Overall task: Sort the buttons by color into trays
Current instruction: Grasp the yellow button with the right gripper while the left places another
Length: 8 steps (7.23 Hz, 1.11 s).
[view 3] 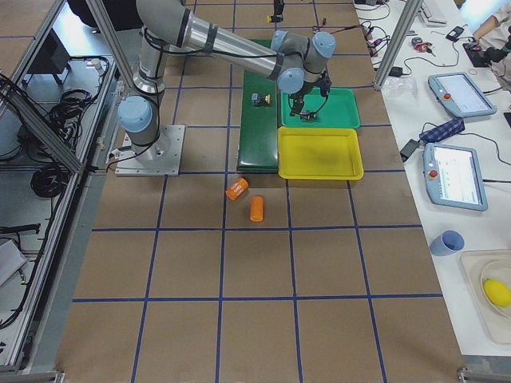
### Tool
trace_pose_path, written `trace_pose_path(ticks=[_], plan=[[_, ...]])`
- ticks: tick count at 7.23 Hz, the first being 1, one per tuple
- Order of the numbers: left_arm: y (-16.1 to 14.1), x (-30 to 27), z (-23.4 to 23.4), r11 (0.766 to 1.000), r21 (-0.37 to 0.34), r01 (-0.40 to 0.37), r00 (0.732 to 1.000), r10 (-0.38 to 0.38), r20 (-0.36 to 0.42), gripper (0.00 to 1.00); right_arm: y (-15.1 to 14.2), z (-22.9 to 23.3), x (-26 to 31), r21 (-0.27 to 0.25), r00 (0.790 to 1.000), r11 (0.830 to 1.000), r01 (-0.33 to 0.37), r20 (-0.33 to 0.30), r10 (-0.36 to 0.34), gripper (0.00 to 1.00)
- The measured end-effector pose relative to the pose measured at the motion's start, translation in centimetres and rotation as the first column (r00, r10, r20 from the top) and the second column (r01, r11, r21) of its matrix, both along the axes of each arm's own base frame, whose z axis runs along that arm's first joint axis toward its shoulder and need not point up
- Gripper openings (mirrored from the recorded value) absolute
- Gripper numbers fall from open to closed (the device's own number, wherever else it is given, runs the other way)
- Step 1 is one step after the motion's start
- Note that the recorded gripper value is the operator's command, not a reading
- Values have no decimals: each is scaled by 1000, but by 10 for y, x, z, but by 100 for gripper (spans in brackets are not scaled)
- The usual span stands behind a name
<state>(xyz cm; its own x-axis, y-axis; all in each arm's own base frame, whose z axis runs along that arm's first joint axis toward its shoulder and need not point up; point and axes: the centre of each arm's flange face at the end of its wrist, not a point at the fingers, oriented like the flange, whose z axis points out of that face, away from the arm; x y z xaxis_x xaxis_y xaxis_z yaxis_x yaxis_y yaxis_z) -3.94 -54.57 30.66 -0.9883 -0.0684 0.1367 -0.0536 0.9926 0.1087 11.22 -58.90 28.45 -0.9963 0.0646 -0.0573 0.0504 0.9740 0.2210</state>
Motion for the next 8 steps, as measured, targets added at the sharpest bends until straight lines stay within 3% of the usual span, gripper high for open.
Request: trace_pose_path(ticks=[3, 6, 7, 8], plan=[[31, -60, -17, 994, 32, 100, 995, -100, -5, 0, 55, -3, -7, 33, 999, 999, 3, 42, -5, 100], [37, -65, -40, 990, 71, 122, 993, -122, -12, 2, 71, -17, -2, 46, 995, 999, 29, 97, -33, 100], [38, -65, -43, 990, 74, 123, 992, -122, -14, 35, 72, -20, -2, 56, 995, 998, 30, 97, -35, 100], [37, -66, -45, 989, 78, 122, 992, -121, -18, 44, 74, -24, -2, 70, 995, 997, 31, 96, -38, 100]])
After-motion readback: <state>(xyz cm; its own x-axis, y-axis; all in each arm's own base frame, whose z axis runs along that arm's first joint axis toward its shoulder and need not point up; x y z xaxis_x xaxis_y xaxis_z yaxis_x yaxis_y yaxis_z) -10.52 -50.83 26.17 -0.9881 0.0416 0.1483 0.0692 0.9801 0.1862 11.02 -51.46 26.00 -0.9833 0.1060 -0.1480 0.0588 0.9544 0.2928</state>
